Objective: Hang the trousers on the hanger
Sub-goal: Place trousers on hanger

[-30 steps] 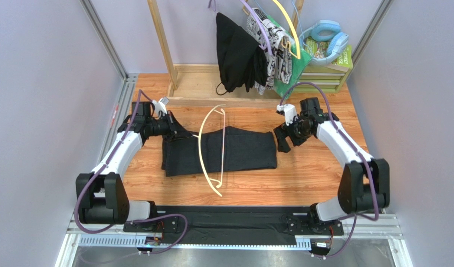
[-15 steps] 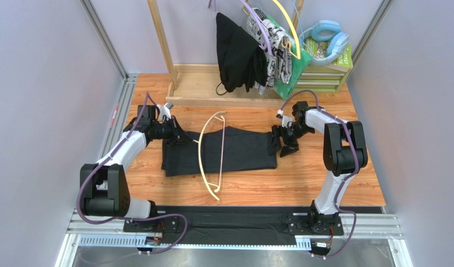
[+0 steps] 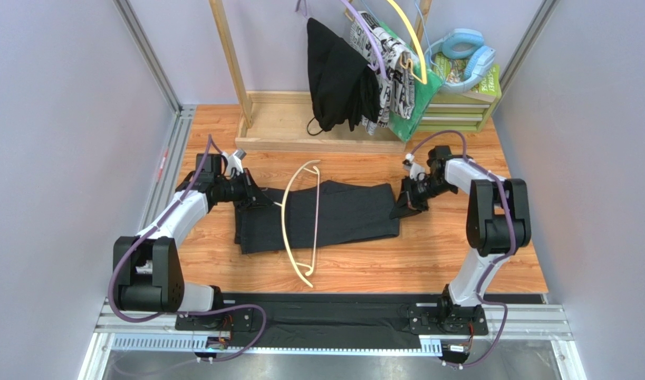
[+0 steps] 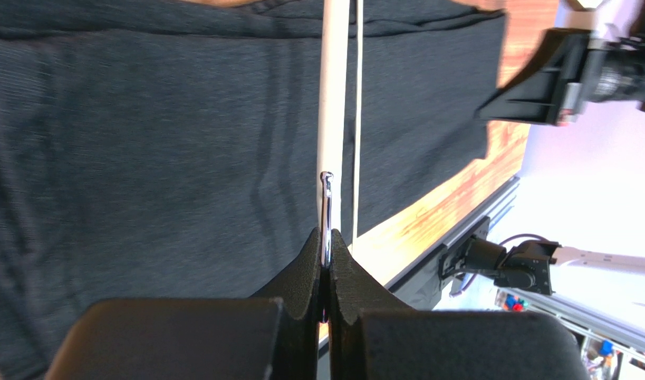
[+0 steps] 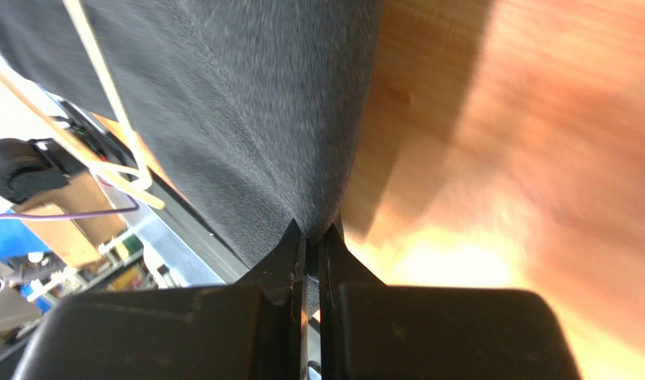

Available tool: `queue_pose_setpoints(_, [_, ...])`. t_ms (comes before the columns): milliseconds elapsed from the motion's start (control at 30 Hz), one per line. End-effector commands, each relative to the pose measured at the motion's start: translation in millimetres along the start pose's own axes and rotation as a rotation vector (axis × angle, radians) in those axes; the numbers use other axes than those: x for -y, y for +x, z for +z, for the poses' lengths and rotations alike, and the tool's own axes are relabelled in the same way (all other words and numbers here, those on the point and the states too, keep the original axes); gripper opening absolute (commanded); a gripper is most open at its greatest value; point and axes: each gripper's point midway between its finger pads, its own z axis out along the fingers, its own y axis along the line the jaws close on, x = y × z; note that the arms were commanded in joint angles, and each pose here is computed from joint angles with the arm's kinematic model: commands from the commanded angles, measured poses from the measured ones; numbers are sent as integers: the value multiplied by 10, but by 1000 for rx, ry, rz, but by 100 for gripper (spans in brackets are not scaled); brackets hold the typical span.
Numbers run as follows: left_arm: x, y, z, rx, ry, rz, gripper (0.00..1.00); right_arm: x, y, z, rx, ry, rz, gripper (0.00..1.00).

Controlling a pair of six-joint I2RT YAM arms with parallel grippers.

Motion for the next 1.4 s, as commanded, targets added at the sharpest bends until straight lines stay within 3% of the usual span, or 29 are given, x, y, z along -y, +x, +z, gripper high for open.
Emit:
queue_pose_setpoints(0, [2,-96,-39,58,-23,11,0,-202,-128,-458,141,-3,-63,0])
queue_pose_setpoints(267, [-47,-54,-37,75,-41,-16,0,-534,-30,-672,165,-72,-92,0])
queue_pose_setpoints(633, [-87,11,-10,71,-45,-57,0,-1841,-233,-486,181,-252,-272,0])
queue_pose_setpoints(1100, [141,33,-137,92,36,-41,0,-2927,-155,988,4,-344,-375,0])
queue_pose_setpoints(1367, [220,105,-211,101,70,-46,0,-2258,-112,1913,-57,-215,-301,0])
